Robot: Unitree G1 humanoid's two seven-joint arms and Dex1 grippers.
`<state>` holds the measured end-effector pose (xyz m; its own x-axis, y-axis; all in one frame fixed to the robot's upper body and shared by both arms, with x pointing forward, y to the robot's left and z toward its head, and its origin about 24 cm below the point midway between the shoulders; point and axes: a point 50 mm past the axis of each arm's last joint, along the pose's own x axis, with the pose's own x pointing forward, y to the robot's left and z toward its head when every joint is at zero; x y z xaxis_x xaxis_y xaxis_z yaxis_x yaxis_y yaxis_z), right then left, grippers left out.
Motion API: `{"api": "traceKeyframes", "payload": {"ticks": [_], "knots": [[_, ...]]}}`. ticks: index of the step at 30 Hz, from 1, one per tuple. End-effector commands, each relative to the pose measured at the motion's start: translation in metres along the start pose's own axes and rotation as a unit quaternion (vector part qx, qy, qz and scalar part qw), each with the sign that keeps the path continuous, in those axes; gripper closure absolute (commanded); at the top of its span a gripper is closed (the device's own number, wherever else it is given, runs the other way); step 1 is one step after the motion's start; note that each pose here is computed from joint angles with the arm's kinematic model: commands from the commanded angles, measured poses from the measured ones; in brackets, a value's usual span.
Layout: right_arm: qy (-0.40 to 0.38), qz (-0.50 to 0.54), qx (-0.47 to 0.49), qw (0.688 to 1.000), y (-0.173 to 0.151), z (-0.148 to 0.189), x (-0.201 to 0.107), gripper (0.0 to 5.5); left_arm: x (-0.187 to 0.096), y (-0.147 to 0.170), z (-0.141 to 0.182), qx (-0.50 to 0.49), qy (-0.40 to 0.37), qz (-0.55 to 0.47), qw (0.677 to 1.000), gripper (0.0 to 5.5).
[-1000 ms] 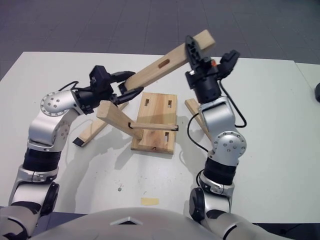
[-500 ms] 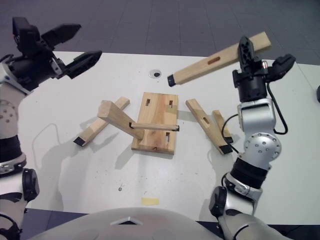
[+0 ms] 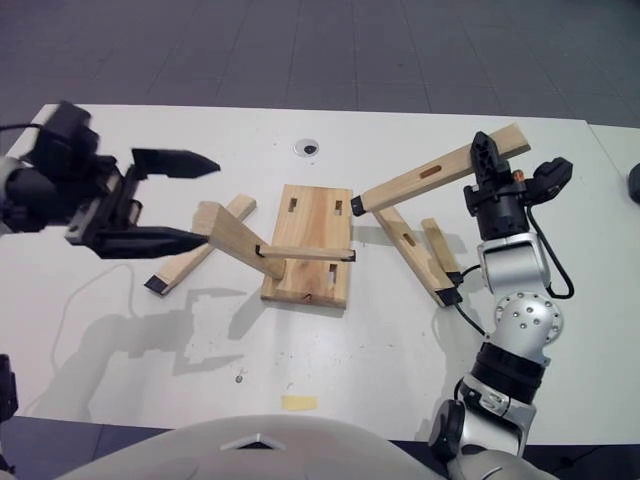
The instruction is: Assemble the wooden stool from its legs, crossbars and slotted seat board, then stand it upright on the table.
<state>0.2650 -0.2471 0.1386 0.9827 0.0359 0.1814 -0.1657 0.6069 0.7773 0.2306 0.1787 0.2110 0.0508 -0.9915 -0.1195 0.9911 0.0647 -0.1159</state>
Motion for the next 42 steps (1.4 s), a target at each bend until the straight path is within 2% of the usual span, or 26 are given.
{"api": "traceKeyframes", "payload": {"ticks": [1,6,10,13,19,24,29,35,42], "knots": [[0.014,0.013,-0.007,1.000,0.005,0.001,0.001,4.48,0.006,-0.001,-0.006,0.015,0.021,0.006,1.000,1.31],[0.016,0.019,-0.007,1.000,0.008,0.001,0.003,4.48,0.008,0.003,-0.004,0.025,0.015,0.025,0.999,2.15],[-0.001,0.002,-0.006,1.000,0.003,0.004,-0.014,4.48,0.021,0.007,-0.005,0.015,-0.001,0.010,1.000,2.80],[-0.001,0.002,-0.009,1.000,0.005,0.004,-0.012,4.48,0.026,0.007,-0.012,0.017,0.000,0.015,1.000,3.03],[0.010,0.024,-0.035,0.999,0.015,0.001,-0.004,4.48,0.038,0.014,-0.024,0.068,0.002,0.081,0.994,3.29],[0.059,0.066,-0.164,0.982,0.030,-0.010,-0.003,4.48,0.047,0.009,-0.039,0.056,-0.027,0.134,0.989,3.38],[0.075,0.106,-0.245,0.961,0.045,-0.020,-0.004,4.48,0.069,0.008,-0.041,0.040,-0.075,0.156,0.984,3.38],[0.050,0.122,-0.301,0.945,0.048,-0.022,-0.018,4.48,0.087,0.007,-0.045,0.037,-0.085,0.174,0.980,3.38],[-0.017,0.108,-0.362,0.926,0.050,0.004,-0.016,4.48,0.087,0.007,-0.045,0.042,-0.084,0.182,0.979,3.38]]}}
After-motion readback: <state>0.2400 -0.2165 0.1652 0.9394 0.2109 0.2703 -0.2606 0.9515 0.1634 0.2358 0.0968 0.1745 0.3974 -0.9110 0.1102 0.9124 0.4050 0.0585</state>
